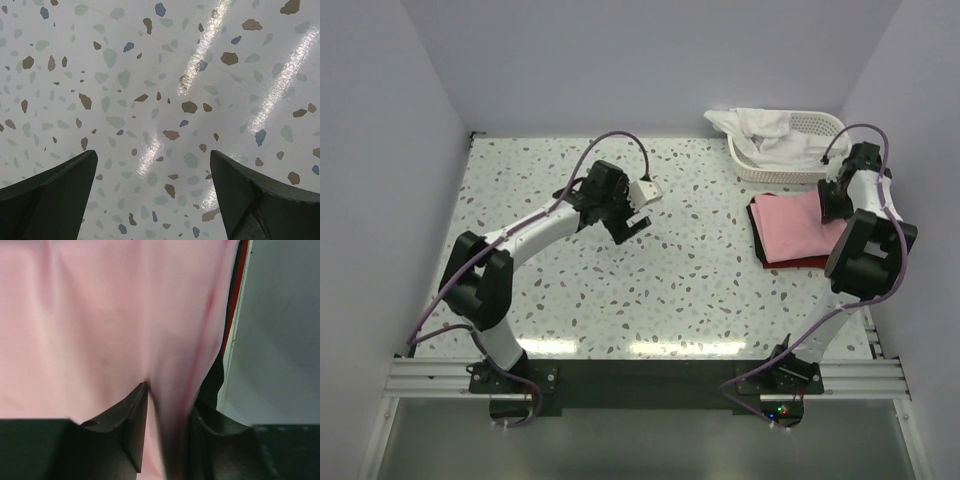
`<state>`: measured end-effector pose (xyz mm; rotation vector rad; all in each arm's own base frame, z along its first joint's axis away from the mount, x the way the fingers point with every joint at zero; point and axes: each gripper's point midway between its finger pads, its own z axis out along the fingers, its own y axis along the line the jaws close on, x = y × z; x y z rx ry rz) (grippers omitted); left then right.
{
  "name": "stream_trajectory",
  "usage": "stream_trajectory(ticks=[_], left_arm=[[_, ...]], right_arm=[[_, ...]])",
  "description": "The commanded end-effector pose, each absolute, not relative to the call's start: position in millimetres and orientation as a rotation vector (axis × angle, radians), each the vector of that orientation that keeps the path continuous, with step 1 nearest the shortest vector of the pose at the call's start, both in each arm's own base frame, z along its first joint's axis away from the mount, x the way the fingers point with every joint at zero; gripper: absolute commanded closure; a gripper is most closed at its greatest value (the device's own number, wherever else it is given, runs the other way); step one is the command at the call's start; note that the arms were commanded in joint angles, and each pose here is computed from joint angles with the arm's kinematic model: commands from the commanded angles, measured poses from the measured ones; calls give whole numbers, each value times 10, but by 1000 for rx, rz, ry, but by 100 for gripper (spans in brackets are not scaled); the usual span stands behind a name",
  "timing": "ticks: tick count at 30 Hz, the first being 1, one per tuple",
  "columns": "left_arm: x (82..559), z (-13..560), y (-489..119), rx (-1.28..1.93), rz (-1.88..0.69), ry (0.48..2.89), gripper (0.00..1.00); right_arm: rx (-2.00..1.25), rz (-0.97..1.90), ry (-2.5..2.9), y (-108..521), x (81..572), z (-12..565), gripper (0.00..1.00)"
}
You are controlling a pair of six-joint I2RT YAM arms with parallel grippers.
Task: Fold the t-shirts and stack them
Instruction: Neatly place the folded tshirt to the corner, then reset both grippers
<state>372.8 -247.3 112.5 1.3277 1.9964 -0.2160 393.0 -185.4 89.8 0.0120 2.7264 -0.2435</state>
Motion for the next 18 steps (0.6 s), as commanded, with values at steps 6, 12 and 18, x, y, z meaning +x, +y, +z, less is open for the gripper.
stream_trajectory(ticks=[6,12,18], left_arm=[[4024,1374,-2217,1106,-389,2134,0],[4250,1503,-1853,868,-472,2215,0],[4466,1659,-1434,618,-645,2284,0]], right_arm=[[27,-362,2628,-2225,4018,1381,1],[-58,-98,2565,-1745,4009,1891,1],[-194,130,2512,-755,4163,2071,1]])
